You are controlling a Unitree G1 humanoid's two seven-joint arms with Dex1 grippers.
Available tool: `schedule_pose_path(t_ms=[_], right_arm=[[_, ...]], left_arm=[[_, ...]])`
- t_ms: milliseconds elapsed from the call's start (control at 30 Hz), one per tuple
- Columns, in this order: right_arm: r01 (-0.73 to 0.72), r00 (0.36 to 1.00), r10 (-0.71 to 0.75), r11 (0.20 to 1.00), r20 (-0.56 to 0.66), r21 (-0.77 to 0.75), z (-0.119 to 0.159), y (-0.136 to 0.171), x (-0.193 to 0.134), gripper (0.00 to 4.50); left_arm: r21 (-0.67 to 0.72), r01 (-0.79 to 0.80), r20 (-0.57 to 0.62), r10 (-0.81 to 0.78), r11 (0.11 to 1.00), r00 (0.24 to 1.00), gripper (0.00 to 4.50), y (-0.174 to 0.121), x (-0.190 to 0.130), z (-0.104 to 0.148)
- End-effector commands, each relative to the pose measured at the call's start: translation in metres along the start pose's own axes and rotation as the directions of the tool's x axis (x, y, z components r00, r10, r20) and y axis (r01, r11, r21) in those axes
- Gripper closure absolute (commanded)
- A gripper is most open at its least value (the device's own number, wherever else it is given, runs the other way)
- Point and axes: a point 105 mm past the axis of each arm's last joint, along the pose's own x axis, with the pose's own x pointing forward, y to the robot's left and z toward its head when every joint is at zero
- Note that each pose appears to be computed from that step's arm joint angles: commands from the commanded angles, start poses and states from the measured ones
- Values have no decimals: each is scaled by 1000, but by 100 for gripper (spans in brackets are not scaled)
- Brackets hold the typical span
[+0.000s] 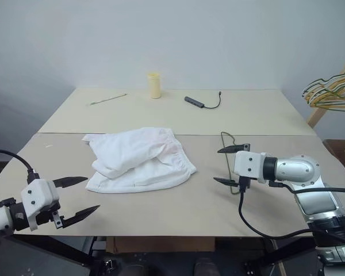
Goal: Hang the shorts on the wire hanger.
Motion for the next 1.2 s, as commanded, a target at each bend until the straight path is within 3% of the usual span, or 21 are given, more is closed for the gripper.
schedule_pose_path(t_ms=[33,367,767,1000,1133,1200], right_arm=[[42,999,-42,998,13,-45,8,-11,-6,1],[44,999,-44,998,11,-52,8,-11,-5,1],[35,999,-35,996,11,-76,14,-14,1,1],[28,1000,-28,998,10,-49,14,-2,2,1],[28,1000,-27,999,10,-45,15,-1,3,1],[21,1000,-20,999,8,-47,15,1,4,1]], left_arm=[[19,-2,31,1,1000,1000,0,3,-2,8],[24,-41,13,41,999,999,0,9,1,6],[132,52,-167,-30,990,986,0,14,15,-38],[226,69,-261,-7,972,965,0,49,24,-52],[44,61,-186,-52,997,981,0,55,34,-57],[20,88,-232,-81,996,969,0,55,38,-72]])
